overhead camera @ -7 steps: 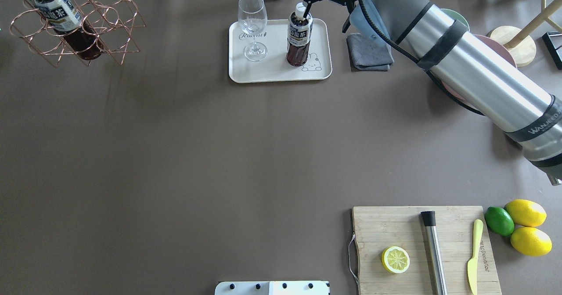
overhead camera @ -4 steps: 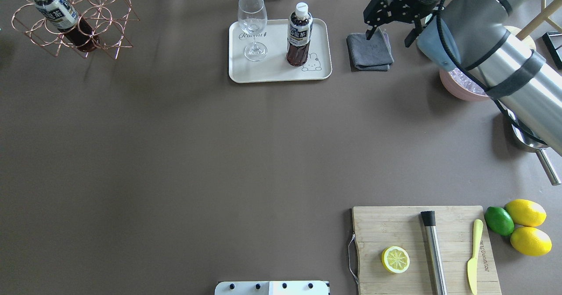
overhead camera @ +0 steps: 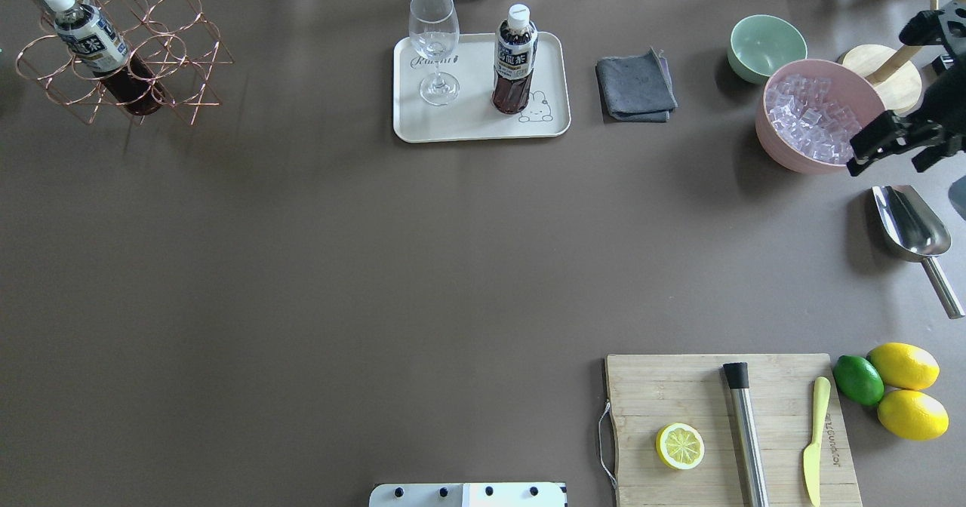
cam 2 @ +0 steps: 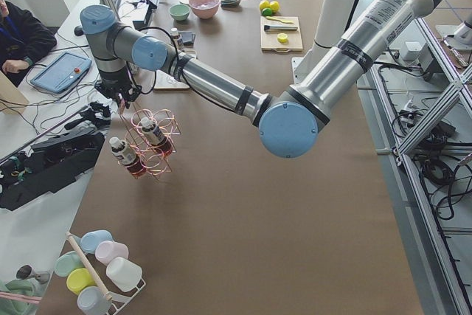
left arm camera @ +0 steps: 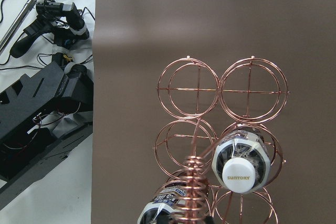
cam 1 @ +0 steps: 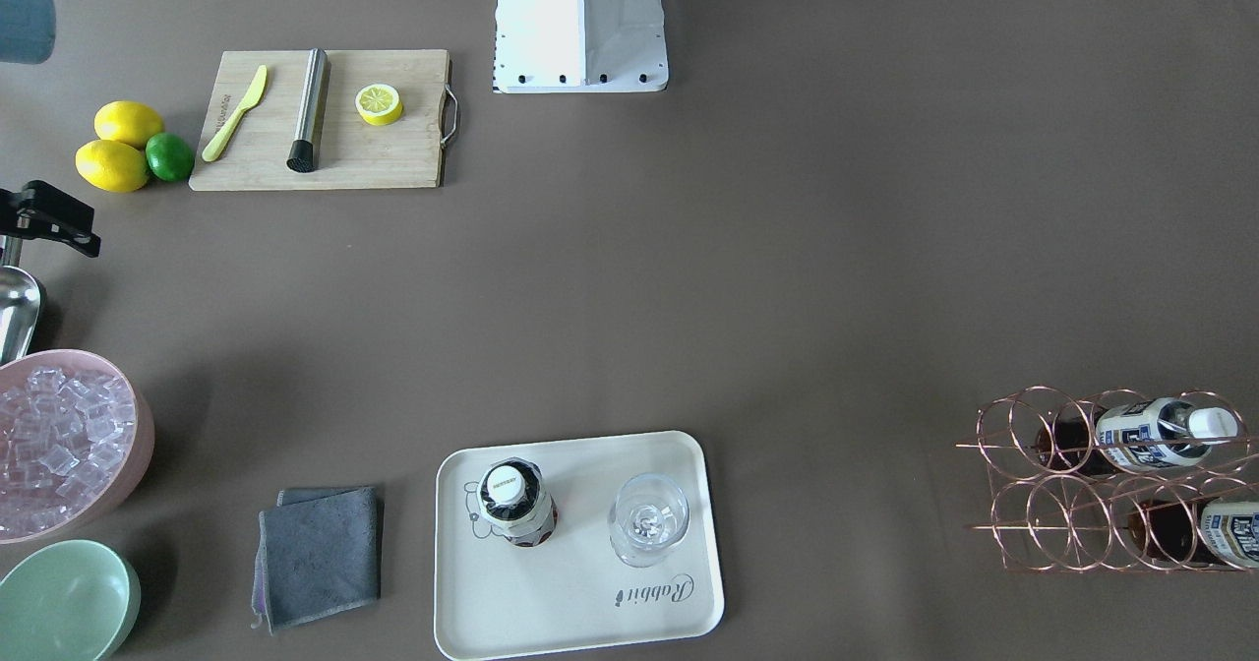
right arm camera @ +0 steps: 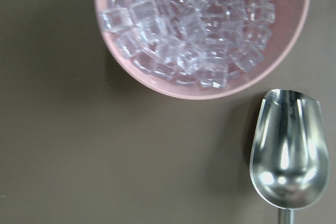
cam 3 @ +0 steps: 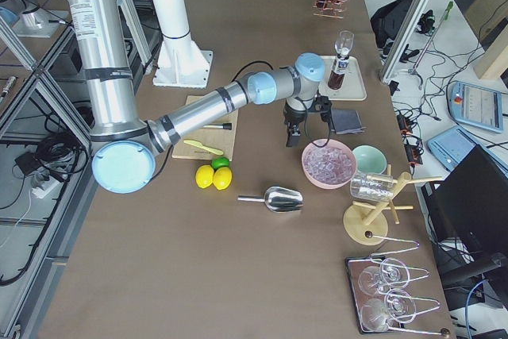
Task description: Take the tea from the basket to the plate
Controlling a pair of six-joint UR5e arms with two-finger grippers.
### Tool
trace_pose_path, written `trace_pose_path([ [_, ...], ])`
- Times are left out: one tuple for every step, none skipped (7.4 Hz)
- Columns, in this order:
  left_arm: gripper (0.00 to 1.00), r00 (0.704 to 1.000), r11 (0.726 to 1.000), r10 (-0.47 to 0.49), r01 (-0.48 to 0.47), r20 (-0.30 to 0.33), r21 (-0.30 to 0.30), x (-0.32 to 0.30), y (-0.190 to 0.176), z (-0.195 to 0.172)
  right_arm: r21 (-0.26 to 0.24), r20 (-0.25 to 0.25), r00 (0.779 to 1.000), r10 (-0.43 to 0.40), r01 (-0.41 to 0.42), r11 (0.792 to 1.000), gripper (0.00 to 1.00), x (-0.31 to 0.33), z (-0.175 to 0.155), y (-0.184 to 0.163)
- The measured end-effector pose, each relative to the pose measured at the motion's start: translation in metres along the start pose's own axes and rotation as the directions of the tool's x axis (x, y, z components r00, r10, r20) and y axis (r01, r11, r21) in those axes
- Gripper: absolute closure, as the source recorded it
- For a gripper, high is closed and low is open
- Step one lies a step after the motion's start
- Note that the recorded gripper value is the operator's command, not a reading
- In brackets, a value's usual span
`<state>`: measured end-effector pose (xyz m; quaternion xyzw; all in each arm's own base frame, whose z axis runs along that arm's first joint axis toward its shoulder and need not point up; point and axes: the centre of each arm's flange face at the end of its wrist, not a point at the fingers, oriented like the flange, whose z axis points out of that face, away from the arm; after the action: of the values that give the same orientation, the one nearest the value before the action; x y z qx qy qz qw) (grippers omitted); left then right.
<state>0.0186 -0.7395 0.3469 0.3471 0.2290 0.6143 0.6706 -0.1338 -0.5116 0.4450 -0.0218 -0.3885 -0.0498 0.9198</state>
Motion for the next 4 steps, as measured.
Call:
trace_pose_path([
  [1.0, 1.0, 1.0, -0.007, 0.007, -0.005, -0.002, 0.0, 0.003, 0.003, -0.014, -0.029, 1.0, 0.0, -0.001, 1.0, 0.0, 0.062, 0.004, 0.026],
  [1.0, 1.0, 1.0, -0.013, 0.013, -0.01, -0.004, 0.0, 0.006, 0.006, -0.012, -0.062, 0.998, -0.008, 0.008, 1.0, 0.01, 0.114, 0.0, 0.049],
  [1.0, 1.0, 1.0, -0.02, 0.02, -0.015, -0.006, -0.001, 0.008, 0.008, -0.018, -0.095, 0.993, -0.064, 0.062, 0.998, 0.01, 0.163, -0.003, 0.074],
  [1.0, 0.999, 1.0, -0.028, 0.028, -0.021, -0.008, -0.003, 0.01, 0.011, -0.037, -0.134, 0.985, -0.105, 0.101, 0.994, 0.01, 0.206, -0.002, 0.101],
])
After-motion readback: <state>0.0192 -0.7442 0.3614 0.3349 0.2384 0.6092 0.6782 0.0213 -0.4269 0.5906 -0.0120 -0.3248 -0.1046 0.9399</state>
